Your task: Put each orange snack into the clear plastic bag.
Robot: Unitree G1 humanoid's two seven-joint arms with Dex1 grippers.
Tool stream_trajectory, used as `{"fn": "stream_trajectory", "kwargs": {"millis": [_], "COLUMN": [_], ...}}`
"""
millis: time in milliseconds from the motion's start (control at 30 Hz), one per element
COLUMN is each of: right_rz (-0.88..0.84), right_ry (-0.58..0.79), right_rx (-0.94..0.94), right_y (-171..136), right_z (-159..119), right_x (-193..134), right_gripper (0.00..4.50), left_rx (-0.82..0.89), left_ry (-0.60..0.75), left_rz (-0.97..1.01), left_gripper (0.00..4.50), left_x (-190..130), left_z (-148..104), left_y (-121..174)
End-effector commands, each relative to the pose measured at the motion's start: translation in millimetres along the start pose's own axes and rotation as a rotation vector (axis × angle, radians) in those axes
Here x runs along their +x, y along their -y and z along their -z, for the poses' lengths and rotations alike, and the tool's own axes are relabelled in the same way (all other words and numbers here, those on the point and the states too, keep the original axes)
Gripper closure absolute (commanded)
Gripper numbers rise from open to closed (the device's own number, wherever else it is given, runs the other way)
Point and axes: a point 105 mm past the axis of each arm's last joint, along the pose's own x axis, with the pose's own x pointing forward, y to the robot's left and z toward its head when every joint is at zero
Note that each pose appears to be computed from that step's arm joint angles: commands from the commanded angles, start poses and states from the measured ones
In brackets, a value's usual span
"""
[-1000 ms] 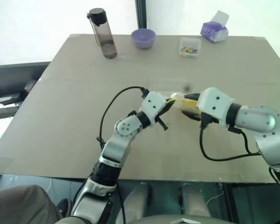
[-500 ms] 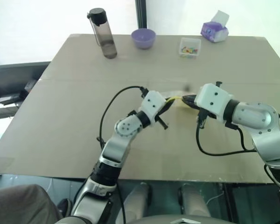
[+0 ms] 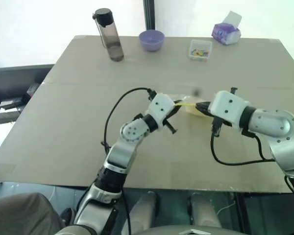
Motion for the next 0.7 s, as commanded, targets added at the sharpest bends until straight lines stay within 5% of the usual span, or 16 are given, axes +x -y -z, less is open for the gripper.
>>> {"fn": "stream_trajectory", "kwargs": {"millis": [33,467,700], "right_rz": [0.089,0.109,0.173], "right_ry": [-0.096,-0.257,-0.25], "right_rx": [-0.012,-0.013,-0.061], "right_y": [21,26,42], "right_z": [21,59,61], "right_x": [-21,-54,-41], "right_gripper": [4.47,4.47,4.47], "left_rx": [0.039,0.058,0.118], "left_ry": [0.013,0.016,-0.002], "left_rz": [-0.088,-0.105,-0.064], "left_gripper": [4.5,4.5,4.5], "left_x": [-8,-9,6], "left_z": [-5,-5,2], "left_y": [-23,-28,-29]}}
